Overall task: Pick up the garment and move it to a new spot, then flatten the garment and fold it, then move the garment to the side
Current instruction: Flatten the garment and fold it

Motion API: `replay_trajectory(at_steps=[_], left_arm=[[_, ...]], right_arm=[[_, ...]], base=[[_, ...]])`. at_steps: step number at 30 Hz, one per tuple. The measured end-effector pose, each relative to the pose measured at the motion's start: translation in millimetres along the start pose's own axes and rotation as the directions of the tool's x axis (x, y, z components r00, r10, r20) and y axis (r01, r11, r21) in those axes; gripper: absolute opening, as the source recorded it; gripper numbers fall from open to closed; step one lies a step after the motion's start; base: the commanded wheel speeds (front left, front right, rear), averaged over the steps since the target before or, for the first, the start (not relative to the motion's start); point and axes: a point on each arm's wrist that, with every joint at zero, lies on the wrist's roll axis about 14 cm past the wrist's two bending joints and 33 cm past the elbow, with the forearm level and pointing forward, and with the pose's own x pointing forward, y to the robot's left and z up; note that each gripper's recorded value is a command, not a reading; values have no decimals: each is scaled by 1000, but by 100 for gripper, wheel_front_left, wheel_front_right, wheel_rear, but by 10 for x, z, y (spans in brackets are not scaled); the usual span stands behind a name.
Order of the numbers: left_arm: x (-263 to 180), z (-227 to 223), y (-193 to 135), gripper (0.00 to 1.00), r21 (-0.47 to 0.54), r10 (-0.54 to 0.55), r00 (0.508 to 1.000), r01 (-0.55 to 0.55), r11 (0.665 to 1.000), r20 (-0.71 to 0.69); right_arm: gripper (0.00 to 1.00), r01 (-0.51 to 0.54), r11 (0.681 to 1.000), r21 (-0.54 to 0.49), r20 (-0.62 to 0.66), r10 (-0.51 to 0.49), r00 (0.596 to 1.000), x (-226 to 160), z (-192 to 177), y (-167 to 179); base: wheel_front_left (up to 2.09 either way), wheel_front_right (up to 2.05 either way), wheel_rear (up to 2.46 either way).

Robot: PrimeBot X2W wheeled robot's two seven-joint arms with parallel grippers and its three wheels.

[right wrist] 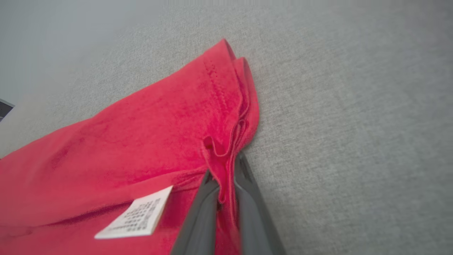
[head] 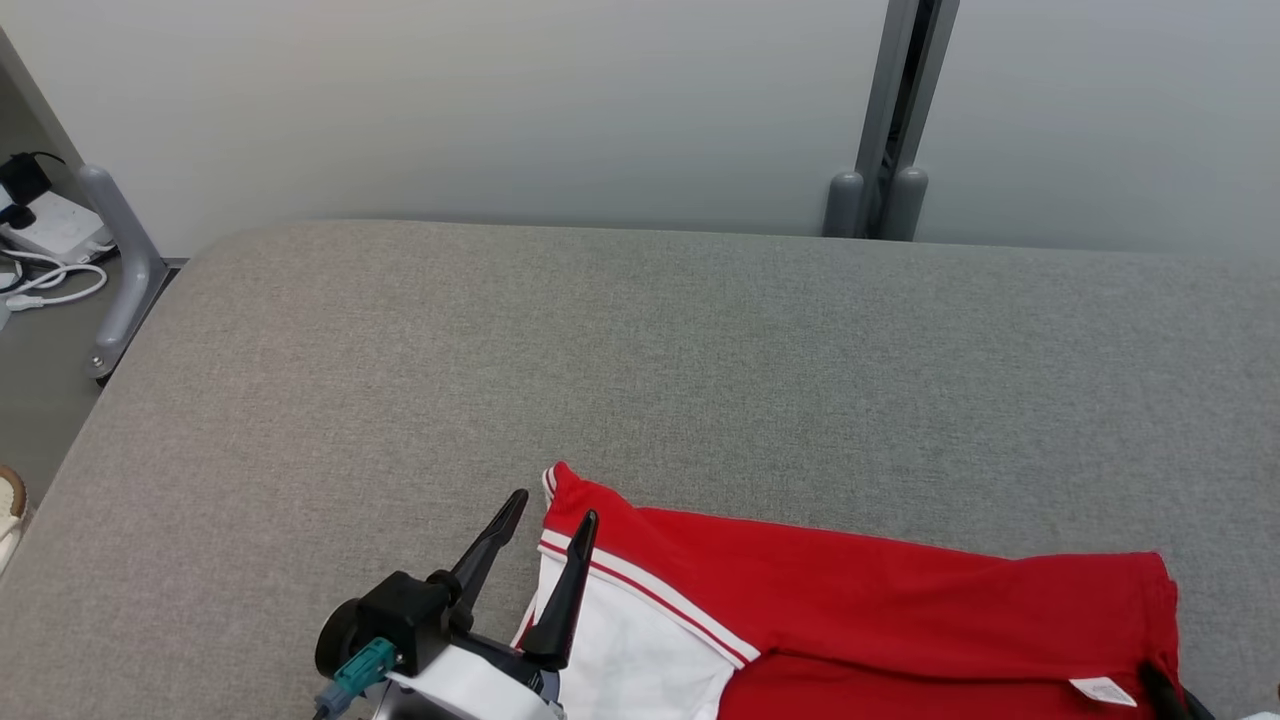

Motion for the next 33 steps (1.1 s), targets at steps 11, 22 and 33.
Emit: replay_trajectory(at_steps=[11,22,33], left_arm=[[-31,27,9,100,-19,10,1000,-10,1000,11],[-65,82,33,100,-39,25,999,-24,999,31],[-72,243,2,100,-71,19,996,-13,997,84]], right_arm=[[0,85,991,-105,54,-79,995,-57,342,-379],[0,151,964,-220,76,-137,988,-109,610,-653],[0,-40,968,-246,89,64,994,-88,592,0]], base=[[0,0,0],[0,0,0],[0,0,0]])
